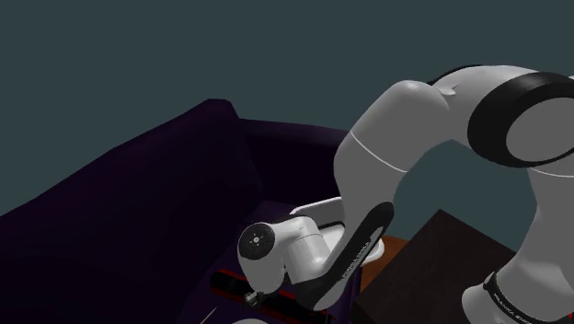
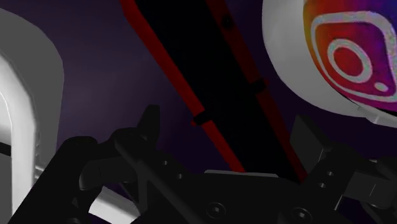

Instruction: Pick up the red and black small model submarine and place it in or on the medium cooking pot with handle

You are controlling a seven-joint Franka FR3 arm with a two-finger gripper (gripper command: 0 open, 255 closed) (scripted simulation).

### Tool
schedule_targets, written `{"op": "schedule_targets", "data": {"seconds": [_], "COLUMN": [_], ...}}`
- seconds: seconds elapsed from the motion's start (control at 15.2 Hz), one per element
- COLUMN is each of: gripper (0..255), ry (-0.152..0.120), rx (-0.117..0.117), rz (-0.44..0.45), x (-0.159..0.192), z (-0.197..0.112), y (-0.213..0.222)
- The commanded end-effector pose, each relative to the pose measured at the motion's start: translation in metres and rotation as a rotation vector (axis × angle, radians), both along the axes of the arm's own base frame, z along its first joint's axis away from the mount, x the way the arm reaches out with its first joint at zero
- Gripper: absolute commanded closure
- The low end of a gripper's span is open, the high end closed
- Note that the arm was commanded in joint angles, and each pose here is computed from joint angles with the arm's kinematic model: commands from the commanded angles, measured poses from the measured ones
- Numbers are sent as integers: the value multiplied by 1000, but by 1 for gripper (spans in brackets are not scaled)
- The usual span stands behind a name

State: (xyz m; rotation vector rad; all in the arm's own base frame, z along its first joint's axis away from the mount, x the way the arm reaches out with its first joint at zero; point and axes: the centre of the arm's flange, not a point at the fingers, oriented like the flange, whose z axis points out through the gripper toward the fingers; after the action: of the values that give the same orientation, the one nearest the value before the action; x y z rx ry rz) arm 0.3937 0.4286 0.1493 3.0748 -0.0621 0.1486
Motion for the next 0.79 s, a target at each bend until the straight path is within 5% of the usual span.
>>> {"op": "schedule_targets", "data": {"seconds": [0.0,0.73], "gripper": [0,0], "ry": [-1,-1], "rx": [-1,-1], "rz": [1,1], "x": [1,3], "z": [-13,-37], "y": [1,-1]}}
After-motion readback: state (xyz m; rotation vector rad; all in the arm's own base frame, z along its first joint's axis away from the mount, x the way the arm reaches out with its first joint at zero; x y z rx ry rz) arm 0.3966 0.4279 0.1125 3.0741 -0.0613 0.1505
